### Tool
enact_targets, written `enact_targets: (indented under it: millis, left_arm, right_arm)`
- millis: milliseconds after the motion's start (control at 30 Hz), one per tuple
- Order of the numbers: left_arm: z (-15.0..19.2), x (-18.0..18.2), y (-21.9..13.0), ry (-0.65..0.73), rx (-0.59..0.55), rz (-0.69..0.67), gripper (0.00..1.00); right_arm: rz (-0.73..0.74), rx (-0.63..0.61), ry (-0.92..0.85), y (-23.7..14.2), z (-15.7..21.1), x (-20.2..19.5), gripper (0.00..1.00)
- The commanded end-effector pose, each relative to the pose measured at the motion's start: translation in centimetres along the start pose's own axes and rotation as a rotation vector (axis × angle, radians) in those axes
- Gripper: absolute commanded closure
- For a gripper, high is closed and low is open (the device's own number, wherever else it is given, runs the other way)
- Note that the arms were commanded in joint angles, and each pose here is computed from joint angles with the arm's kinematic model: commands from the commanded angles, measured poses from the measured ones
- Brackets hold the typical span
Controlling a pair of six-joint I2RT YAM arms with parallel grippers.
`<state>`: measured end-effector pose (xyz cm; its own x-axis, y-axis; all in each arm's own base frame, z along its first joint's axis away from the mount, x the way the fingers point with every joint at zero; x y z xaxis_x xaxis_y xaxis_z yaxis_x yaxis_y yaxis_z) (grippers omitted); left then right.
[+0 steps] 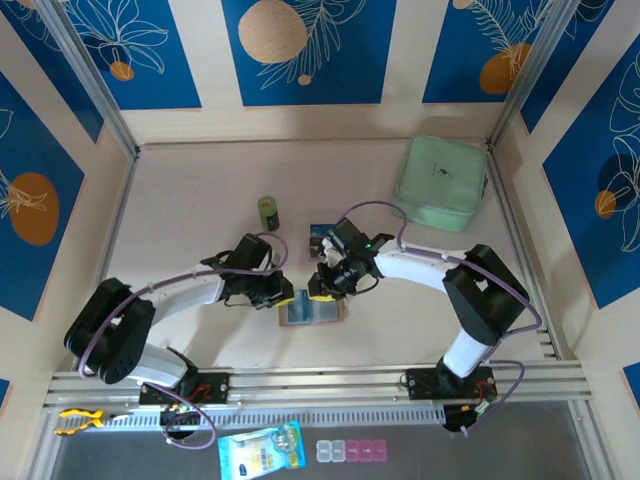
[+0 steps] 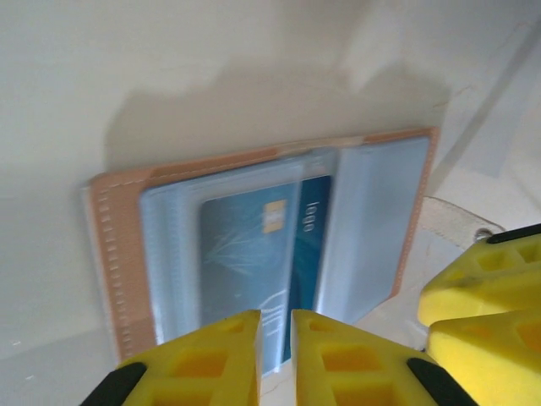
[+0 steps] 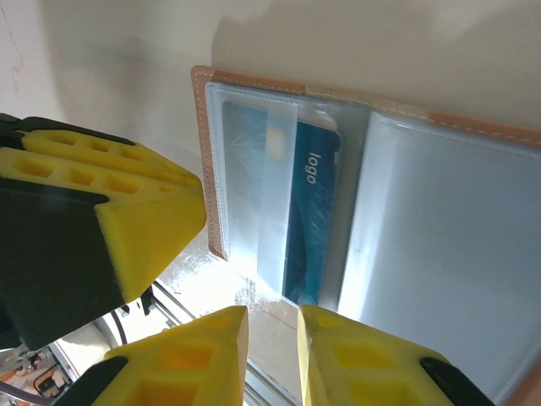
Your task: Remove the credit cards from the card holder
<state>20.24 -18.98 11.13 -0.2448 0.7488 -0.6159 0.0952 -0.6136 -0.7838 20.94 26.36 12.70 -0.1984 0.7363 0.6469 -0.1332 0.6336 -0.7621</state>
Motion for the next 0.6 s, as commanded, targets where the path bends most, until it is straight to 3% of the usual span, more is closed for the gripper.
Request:
enact_targets:
  millis: [0, 567]
  left_arm:
    - [0.0, 0.9, -0.2, 0.001, -0.009, 0.004, 0.85]
    - [0.0, 3.0, 1.1, -0.017, 0.041, -0.05, 0.89]
  right_arm:
    - [-0.027, 0.033, 0.007, 0.7, -0.3, 0.8, 0.76]
    - [-0.014, 0.09, 0.014, 2.9, -0.3, 1.4, 0.76]
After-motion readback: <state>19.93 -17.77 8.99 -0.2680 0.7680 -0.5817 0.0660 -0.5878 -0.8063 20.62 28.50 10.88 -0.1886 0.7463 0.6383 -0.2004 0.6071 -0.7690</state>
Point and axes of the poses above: each hand's point on the last joint's axis, 136 mm out from that joint toward the fingers, its own y axis out along the fingers, its own x axis along the line the jaws close on, z = x × y, the point moved 8 cm from there along -y, back along the fingers, and after that the axes turned 7 degrees about -y, right-handed, at the moved point
